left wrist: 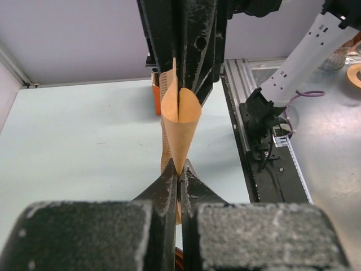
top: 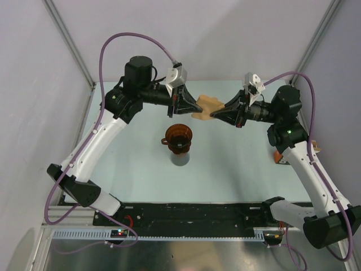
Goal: Place the coffee filter in the dripper
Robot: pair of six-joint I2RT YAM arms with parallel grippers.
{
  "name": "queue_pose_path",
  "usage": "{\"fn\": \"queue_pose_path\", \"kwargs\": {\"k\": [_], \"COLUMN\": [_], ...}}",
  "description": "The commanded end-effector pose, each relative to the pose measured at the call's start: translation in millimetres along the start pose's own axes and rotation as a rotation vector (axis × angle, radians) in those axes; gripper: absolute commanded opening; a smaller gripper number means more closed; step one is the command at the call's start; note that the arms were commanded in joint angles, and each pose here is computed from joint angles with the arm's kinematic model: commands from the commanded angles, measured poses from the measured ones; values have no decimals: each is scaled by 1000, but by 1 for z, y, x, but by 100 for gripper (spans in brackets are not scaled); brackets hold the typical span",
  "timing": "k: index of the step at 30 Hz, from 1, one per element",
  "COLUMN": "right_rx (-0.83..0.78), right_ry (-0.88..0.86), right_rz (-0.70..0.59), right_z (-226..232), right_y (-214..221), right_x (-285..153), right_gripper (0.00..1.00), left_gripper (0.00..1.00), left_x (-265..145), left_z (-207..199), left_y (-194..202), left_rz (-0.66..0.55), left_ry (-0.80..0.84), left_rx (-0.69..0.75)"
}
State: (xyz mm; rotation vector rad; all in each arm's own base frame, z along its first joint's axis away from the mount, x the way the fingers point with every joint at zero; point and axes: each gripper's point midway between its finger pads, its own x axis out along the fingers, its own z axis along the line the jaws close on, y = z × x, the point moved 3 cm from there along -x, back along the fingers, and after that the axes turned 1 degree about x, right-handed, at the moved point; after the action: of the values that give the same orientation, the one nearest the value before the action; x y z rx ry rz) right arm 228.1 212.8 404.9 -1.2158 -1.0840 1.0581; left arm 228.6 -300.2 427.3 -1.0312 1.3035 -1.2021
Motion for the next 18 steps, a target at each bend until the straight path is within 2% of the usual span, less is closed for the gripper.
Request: {"fn": "queue_pose_path", "kwargs": {"k": [1, 3, 6, 10, 14, 18], "right_rx": [-50, -41, -16, -3, 9, 10], "right_ry": [-19, -14, -11, -27, -42, -56], "right_rz": [-21, -19, -25, -33, -34, -31], "right_z": [7, 6, 5, 6, 7, 8], "right_y": [-19, -19, -21, -25, -25, -24], "right_x": [-3, -5, -8, -10, -9, -8], "right_gripper": [3, 1, 0, 0, 0, 0], "left_gripper": [2, 13, 40, 60, 66, 66], "left_x": [-5, -7, -13, -16, -11, -5], "left_z": [9, 17, 21, 15, 11, 10], "left_y": [-21, -22, -13, 11, 17, 19], "left_rz": [-24, -20, -7, 30, 35, 36], "left_ry": [-81, -131, -155, -151, -119, -94], "left_rx": [23, -1, -26, -14, -29, -38]}}
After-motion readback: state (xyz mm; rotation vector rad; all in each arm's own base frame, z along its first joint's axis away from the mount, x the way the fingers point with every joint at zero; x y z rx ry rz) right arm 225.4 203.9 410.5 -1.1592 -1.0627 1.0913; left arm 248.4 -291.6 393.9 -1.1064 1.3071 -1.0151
